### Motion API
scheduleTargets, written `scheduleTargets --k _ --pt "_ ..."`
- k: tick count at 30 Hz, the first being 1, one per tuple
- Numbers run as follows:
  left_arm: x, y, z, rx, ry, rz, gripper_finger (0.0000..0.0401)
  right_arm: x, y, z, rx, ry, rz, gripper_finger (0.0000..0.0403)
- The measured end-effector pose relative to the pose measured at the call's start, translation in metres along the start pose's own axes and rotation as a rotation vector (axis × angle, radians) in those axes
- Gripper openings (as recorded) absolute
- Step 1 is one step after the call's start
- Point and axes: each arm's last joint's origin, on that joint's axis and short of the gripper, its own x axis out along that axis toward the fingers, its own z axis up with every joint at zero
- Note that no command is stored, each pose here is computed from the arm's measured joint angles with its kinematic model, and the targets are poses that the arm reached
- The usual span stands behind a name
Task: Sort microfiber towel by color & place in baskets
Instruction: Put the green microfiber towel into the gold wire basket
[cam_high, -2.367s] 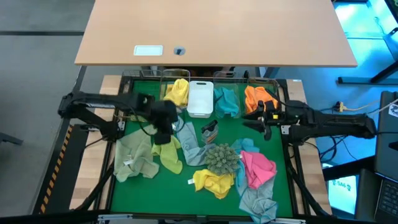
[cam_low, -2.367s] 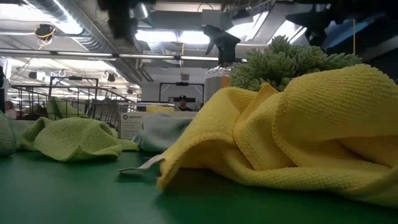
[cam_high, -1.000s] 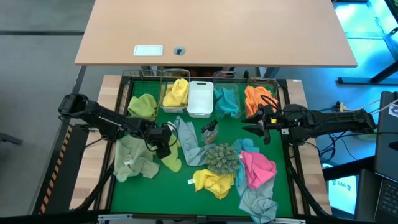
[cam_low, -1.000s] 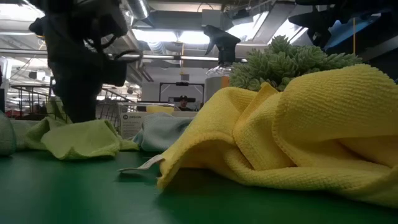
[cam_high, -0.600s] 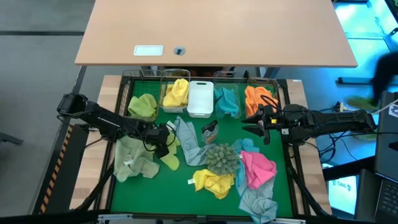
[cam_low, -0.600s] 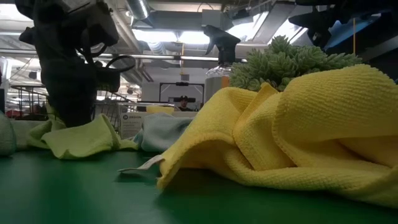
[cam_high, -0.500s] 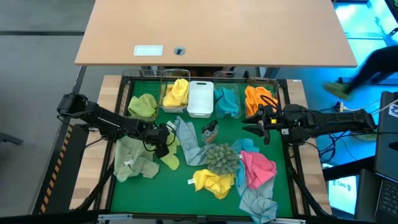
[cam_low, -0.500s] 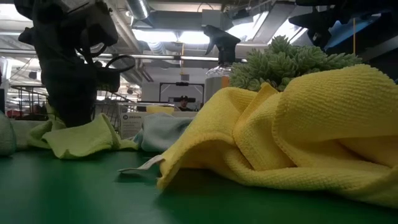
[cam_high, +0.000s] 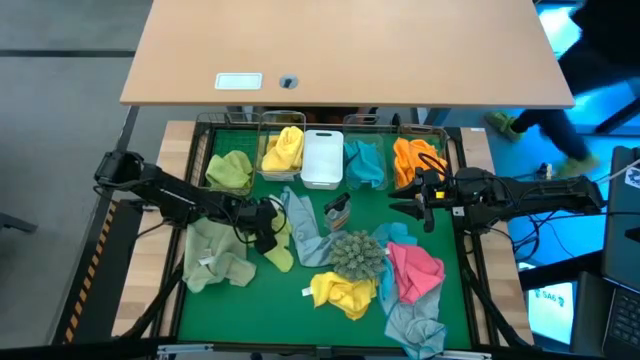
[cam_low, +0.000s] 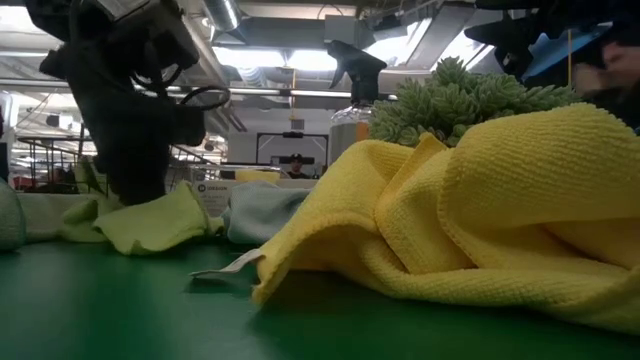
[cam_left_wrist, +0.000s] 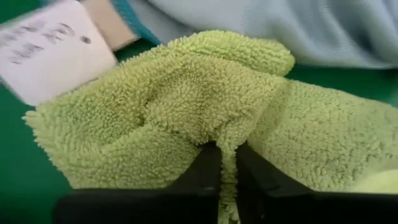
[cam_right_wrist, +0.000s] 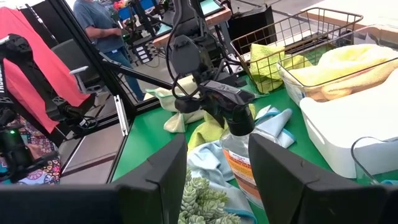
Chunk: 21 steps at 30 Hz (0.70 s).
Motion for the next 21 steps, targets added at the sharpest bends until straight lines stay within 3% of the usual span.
scheduleTargets --k 10,21 --pt "-0.022 -0.018 0.022 -0.009 -0.058 -0.138 0.0009 0.000 0.000 -0.001 0.000 0.011 -0.005 0.0172" --pt "-0.081 -0.025 0.044 -0.033 -0.246 -0.275 0.0009 -0.001 -0.005 -0.013 0.000 0.137 -0.056 0.0172"
